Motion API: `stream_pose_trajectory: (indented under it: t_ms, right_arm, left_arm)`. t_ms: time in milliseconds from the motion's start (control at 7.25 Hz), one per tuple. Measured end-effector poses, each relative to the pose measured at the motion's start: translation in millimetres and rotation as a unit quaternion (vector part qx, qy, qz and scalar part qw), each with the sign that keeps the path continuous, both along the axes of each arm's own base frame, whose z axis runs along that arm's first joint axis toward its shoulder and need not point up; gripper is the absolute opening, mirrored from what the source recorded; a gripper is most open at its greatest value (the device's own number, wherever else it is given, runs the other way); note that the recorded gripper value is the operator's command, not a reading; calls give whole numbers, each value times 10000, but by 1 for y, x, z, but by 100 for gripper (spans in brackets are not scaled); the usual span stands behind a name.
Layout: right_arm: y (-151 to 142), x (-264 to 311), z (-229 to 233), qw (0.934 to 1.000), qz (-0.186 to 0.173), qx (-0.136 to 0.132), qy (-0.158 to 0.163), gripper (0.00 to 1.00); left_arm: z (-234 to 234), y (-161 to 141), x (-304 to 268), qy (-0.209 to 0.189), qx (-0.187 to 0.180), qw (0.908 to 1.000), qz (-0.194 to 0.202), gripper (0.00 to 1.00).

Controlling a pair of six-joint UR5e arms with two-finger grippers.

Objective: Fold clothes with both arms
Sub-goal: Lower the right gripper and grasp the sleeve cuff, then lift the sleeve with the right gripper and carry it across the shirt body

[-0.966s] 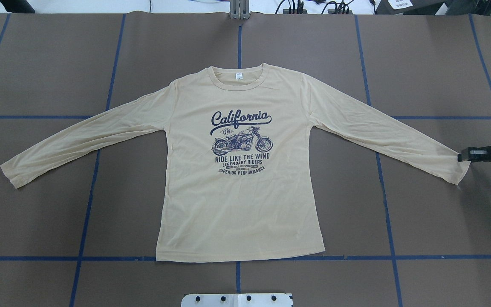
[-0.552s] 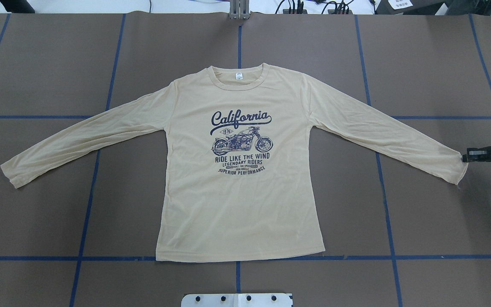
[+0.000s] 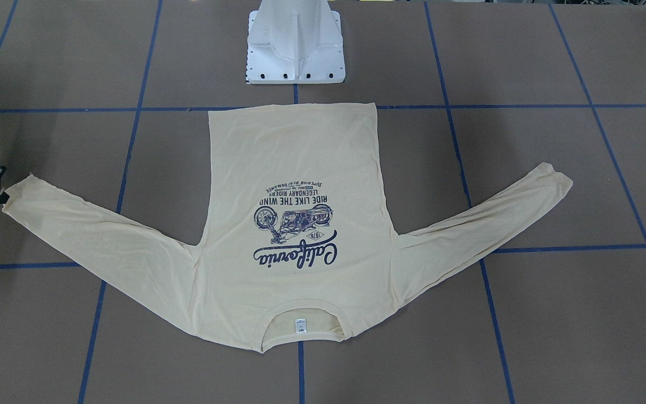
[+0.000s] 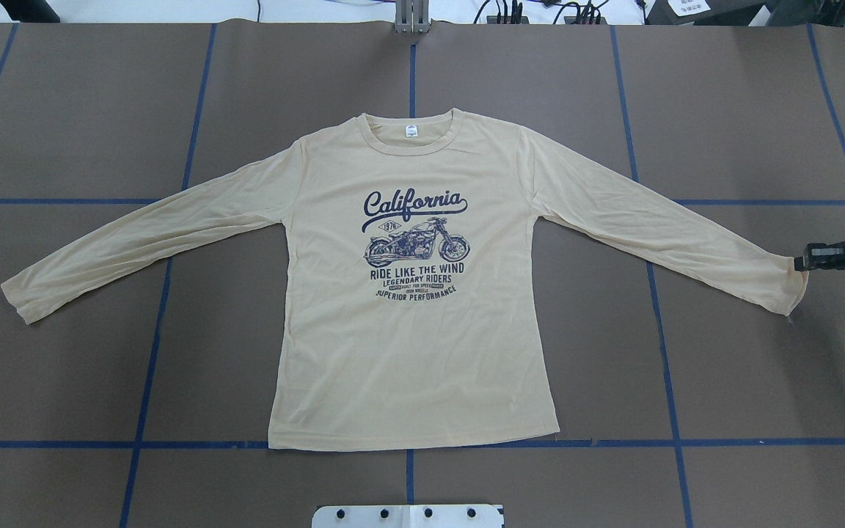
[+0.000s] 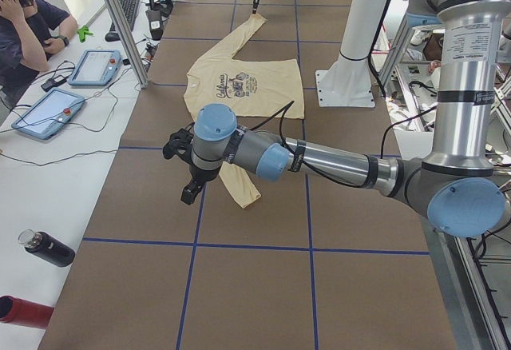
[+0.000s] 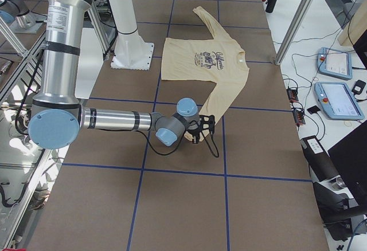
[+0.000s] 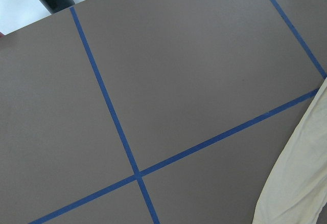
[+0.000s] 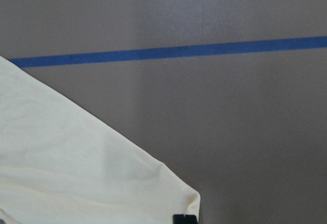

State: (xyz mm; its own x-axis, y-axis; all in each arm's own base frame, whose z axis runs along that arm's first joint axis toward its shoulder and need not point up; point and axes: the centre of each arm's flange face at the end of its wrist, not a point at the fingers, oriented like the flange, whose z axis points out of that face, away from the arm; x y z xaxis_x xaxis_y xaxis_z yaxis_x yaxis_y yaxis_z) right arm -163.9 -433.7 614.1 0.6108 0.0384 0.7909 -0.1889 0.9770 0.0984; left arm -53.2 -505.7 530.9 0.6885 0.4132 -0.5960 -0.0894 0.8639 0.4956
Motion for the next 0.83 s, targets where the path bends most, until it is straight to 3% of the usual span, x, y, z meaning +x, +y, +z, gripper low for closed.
stream_pose_trajectory:
  t_ms: [414, 828]
  right_arm:
    - [-28, 10, -142, 9997, 158, -165, -90, 0]
    - [-81, -34, -321, 9970, 543, -511, 201, 0]
  left_arm:
    - [1, 0, 0, 0, -10, 10000, 0, 100]
    - [2, 0, 0, 6, -25, 10000, -1, 100]
